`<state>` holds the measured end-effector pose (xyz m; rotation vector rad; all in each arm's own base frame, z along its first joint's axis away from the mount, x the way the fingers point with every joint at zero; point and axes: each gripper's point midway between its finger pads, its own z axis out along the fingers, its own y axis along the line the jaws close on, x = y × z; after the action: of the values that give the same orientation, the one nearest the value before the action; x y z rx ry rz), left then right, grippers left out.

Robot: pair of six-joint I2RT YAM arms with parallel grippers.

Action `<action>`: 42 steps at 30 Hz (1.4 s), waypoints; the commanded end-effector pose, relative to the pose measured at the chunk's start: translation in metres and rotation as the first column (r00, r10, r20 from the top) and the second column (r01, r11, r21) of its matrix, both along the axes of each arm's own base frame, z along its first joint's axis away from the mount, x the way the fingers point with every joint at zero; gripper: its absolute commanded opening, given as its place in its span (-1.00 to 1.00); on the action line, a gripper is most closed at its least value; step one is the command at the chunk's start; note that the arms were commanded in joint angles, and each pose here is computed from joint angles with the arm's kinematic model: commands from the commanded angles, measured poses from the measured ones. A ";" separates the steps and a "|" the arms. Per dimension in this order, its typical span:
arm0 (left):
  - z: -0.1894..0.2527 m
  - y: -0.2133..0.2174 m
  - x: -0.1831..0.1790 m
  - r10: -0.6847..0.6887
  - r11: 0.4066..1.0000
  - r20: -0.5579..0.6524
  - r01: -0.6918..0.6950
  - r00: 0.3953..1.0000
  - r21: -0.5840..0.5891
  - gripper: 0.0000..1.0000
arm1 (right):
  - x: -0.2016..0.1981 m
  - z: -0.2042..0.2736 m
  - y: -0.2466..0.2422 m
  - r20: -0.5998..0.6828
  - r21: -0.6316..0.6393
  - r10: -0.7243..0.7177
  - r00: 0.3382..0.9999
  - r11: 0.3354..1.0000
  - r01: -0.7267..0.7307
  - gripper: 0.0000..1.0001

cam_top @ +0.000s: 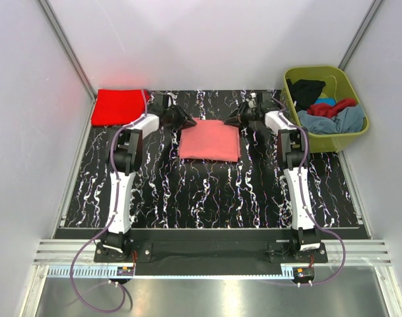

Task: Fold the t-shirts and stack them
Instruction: Fold the tshirt

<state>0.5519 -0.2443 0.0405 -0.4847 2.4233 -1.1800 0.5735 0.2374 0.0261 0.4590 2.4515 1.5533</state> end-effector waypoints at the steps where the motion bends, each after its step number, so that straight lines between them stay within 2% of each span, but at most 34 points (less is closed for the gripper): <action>1: 0.004 0.020 0.016 0.015 0.997 0.057 -0.020 0.998 0.081 -0.58 | 0.023 0.004 -0.019 0.043 -0.013 -0.066 0.997 0.998 0.067 -0.39; 5: 0.039 0.029 0.002 -0.015 0.994 0.089 0.005 0.996 0.107 -0.52 | 0.017 0.035 -0.027 0.067 -0.052 -0.050 0.996 0.997 0.053 -0.38; 6: 0.066 0.028 -0.003 -0.024 0.995 0.130 0.011 0.991 0.098 -0.52 | 0.015 0.053 -0.029 0.107 -0.073 -0.033 0.994 0.996 0.041 -0.37; 8: 0.072 0.031 -0.020 -0.024 0.994 0.121 0.011 0.992 0.107 -0.50 | 0.007 0.067 -0.033 0.086 -0.124 -0.031 0.996 0.991 0.042 -0.31; 9: 0.097 0.028 -0.025 -0.025 0.996 0.164 0.010 0.986 0.091 -0.49 | -0.001 0.084 -0.033 0.097 -0.145 -0.016 0.995 0.989 0.030 -0.29; 10: 0.095 0.025 -0.036 -0.032 0.997 0.147 0.021 0.989 0.080 -0.49 | -0.004 0.094 -0.034 0.106 -0.153 -0.010 0.994 0.988 0.026 -0.29; 12: 0.116 0.014 -0.049 -0.060 0.996 0.188 0.048 0.980 0.072 -0.50 | -0.016 0.115 -0.029 0.125 -0.177 0.011 0.992 0.984 0.012 -0.26; 15: 0.112 0.003 -0.069 -0.082 0.995 0.175 0.072 0.981 0.066 -0.50 | -0.035 0.136 -0.017 0.143 -0.178 0.046 0.989 0.984 -0.020 -0.20; 17: 0.101 -0.006 -0.077 -0.101 0.995 0.152 0.098 0.983 0.029 -0.52 | -0.053 0.140 0.006 0.139 -0.157 0.108 0.984 0.984 -0.086 -0.16; 23: 0.045 -0.018 -0.101 -0.168 0.986 0.061 0.168 0.984 0.001 -0.55 | -0.112 0.095 0.047 0.075 -0.056 0.246 0.966 0.969 -0.242 -0.17; 27: 0.005 0.001 -0.120 -0.217 0.974 0.008 0.216 0.976 0.074 -0.54 | -0.144 0.041 0.026 -0.006 -0.059 0.256 0.967 0.965 -0.256 -0.21; 30: -0.004 0.011 -0.132 -0.249 0.961 -0.016 0.249 0.968 0.117 -0.54 | -0.152 0.022 -0.003 -0.046 -0.093 0.209 0.977 0.973 -0.213 -0.24; 34: 0.024 0.014 -0.140 -0.250 0.963 0.027 0.246 0.968 0.113 -0.53 | -0.154 0.037 -0.028 -0.025 -0.157 0.157 0.987 0.975 -0.159 -0.28; 35: 0.044 0.013 -0.139 -0.251 0.964 0.069 0.242 0.966 0.111 -0.53 | -0.154 0.049 -0.029 0.000 -0.161 0.166 0.986 0.973 -0.164 -0.28; 39: 0.085 0.010 -0.134 -0.223 0.974 0.139 0.213 0.965 0.082 -0.51 | -0.150 0.089 -0.008 0.052 -0.133 0.197 0.979 0.973 -0.189 -0.30; 42: 0.092 0.004 -0.129 -0.197 0.980 0.143 0.195 0.970 0.031 -0.51 | -0.150 0.102 0.027 0.082 -0.111 0.258 0.963 0.962 -0.249 -0.30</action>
<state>0.4097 -0.2332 0.0959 -0.1746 2.5107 -1.1681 0.4231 0.2225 0.0808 0.2668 2.6633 1.4473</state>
